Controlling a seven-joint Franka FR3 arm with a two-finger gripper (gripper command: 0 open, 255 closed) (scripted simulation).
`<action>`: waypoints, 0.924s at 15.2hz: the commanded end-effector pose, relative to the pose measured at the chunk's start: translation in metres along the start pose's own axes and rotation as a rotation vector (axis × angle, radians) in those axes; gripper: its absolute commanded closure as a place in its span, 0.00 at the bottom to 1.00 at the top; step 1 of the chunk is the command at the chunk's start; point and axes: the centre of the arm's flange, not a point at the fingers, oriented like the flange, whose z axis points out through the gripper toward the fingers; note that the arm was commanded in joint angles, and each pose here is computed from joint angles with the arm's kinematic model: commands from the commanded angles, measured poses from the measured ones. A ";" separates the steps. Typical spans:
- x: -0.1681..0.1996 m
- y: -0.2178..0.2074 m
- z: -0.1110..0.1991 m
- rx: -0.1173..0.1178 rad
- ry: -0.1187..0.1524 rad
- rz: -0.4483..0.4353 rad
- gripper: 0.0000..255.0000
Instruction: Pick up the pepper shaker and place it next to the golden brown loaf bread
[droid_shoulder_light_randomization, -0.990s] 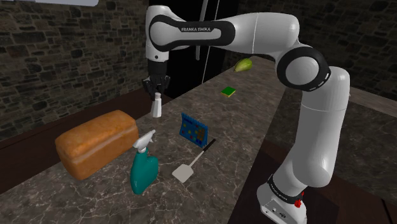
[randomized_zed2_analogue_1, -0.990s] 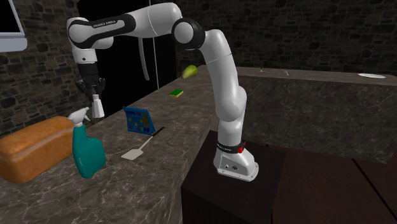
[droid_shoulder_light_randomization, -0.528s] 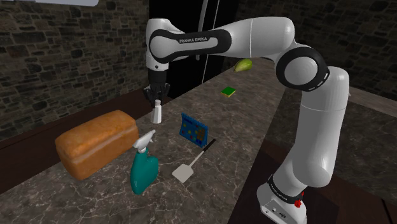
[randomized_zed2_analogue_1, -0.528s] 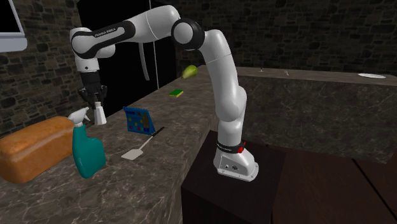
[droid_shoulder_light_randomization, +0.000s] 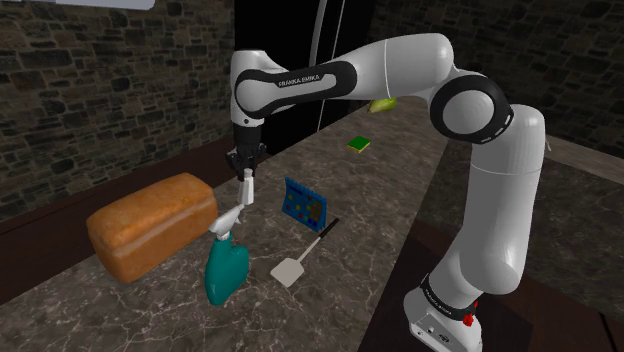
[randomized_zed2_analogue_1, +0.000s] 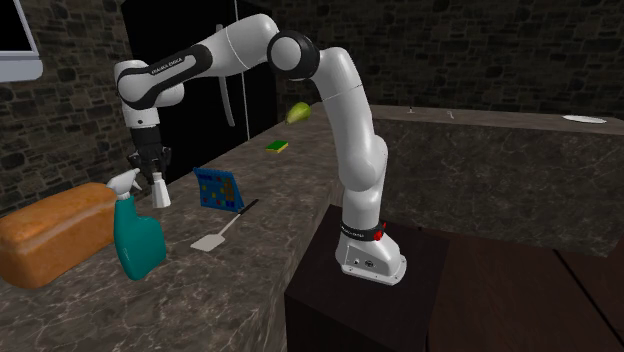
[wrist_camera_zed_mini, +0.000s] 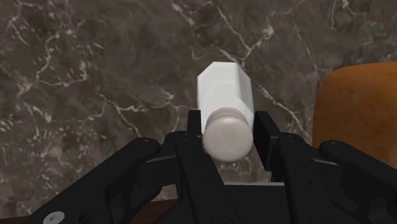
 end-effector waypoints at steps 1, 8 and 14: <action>0.002 0.000 0.004 0.000 0.001 0.000 1.00; 0.002 0.000 0.004 0.000 0.001 0.000 1.00; 0.002 0.000 0.004 0.000 0.001 0.000 0.00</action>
